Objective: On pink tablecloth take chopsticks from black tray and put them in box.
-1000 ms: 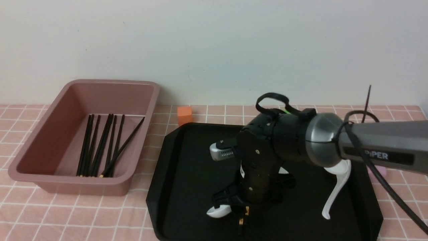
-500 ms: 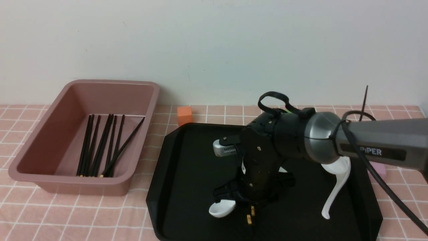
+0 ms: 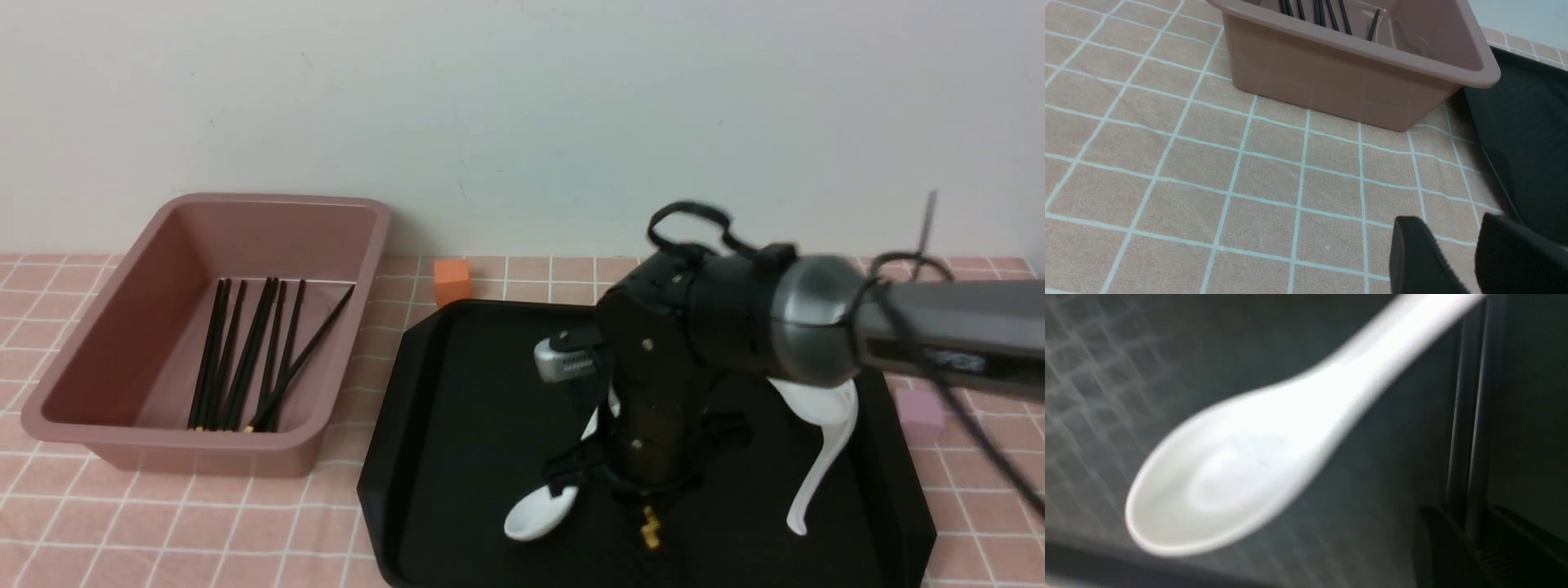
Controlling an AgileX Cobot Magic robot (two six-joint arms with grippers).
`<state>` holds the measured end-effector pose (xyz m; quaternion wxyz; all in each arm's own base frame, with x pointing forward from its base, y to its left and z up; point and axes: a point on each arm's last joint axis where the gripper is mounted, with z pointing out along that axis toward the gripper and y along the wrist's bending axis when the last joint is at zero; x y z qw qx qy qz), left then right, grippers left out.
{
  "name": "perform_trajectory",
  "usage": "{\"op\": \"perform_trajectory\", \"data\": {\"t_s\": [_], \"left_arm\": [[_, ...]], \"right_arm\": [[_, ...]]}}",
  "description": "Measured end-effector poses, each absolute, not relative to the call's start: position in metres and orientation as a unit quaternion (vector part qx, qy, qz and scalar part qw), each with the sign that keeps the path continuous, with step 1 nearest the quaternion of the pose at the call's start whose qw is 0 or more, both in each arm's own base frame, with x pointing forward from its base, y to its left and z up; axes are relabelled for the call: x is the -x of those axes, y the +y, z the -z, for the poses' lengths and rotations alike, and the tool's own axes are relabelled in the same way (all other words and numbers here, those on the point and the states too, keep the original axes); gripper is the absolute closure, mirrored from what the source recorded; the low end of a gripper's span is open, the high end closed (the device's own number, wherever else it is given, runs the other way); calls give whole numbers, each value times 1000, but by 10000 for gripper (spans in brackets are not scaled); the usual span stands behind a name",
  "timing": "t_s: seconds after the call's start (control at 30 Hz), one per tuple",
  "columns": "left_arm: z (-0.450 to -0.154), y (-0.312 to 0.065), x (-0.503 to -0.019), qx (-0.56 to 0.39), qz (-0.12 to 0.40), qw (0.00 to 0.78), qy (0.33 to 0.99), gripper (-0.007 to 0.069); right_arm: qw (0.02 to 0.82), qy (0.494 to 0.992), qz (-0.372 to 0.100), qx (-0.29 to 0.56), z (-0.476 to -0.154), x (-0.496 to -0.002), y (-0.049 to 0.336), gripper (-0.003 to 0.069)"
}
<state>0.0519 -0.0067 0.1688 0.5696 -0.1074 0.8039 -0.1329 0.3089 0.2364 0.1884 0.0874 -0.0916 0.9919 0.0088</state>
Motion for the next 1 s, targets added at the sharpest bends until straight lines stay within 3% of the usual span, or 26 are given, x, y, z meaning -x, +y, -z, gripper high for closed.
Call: {"op": "perform_trajectory", "data": {"t_s": [0.27,0.5,0.63,0.67,0.77,1.0], "left_arm": [[-169,-7,-52,107,133,570,804,386],[-169,-7,-52,107,133,570,804,386],[-169,-7,-52,107,133,570,804,386],[-169,-7,-52,107,133,570,804,386],[-169,-7,-52,107,133,570,804,386],[-169,-7,-52,107,133,570,804,386]], "right_arm": [[148,984,22,96,-256,-294,211,519],[222,969,-60,87,-303,-287,212,519],[267,945,-145,123,-330,-297,245,519],[269,943,-148,125,-331,-298,247,519],[295,917,-200,180,-343,-313,293,519],[334,867,-263,260,-328,-342,381,519]]}}
